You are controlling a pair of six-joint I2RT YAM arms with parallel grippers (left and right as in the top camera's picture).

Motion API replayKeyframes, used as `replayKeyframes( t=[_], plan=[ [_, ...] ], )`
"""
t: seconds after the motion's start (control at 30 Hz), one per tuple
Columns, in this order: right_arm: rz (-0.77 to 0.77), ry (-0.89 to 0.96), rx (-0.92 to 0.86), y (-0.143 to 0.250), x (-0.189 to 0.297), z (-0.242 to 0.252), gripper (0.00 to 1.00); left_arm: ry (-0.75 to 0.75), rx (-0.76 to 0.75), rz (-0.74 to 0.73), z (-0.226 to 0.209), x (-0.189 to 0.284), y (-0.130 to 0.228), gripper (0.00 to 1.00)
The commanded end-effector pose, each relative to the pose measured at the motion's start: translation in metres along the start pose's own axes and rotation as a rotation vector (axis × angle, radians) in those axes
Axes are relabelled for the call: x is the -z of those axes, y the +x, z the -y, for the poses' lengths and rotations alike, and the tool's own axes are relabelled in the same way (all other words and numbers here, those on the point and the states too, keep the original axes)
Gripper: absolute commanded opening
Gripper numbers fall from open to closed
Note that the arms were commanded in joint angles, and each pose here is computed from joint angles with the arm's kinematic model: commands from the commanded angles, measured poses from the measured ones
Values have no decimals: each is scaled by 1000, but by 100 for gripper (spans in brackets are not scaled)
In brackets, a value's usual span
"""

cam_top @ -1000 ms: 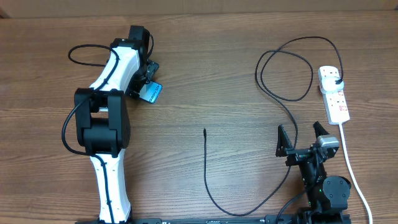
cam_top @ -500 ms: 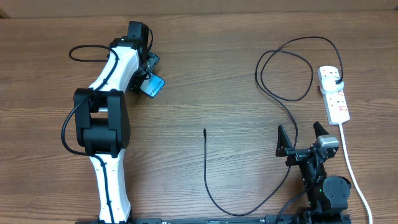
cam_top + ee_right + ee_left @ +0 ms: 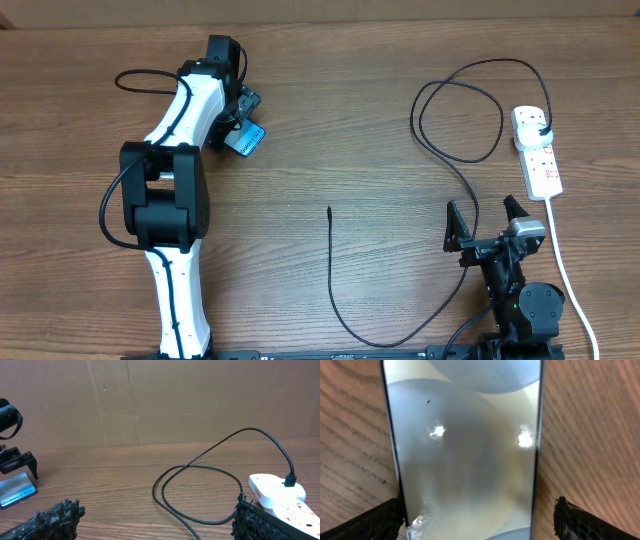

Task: Plug charger to phone and switch on socket

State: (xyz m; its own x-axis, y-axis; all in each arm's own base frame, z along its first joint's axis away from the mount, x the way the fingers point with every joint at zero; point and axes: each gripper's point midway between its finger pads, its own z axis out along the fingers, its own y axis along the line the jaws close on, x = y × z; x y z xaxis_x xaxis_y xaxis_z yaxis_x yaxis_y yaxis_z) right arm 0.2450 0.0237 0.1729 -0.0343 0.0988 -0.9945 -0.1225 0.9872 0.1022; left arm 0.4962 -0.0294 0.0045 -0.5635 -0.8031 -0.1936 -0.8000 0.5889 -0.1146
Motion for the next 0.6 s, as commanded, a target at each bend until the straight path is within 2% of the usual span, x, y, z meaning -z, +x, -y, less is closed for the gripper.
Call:
replayKeyframes(
  t=[0.0,0.57],
  plan=[
    [2,3,-7,2,0,0,100,-178,-40,-131,-46,-55,40,100],
    [2,3,-7,2,0,0,100,-205,-29,-124,-52,-54,39,100]
  ],
)
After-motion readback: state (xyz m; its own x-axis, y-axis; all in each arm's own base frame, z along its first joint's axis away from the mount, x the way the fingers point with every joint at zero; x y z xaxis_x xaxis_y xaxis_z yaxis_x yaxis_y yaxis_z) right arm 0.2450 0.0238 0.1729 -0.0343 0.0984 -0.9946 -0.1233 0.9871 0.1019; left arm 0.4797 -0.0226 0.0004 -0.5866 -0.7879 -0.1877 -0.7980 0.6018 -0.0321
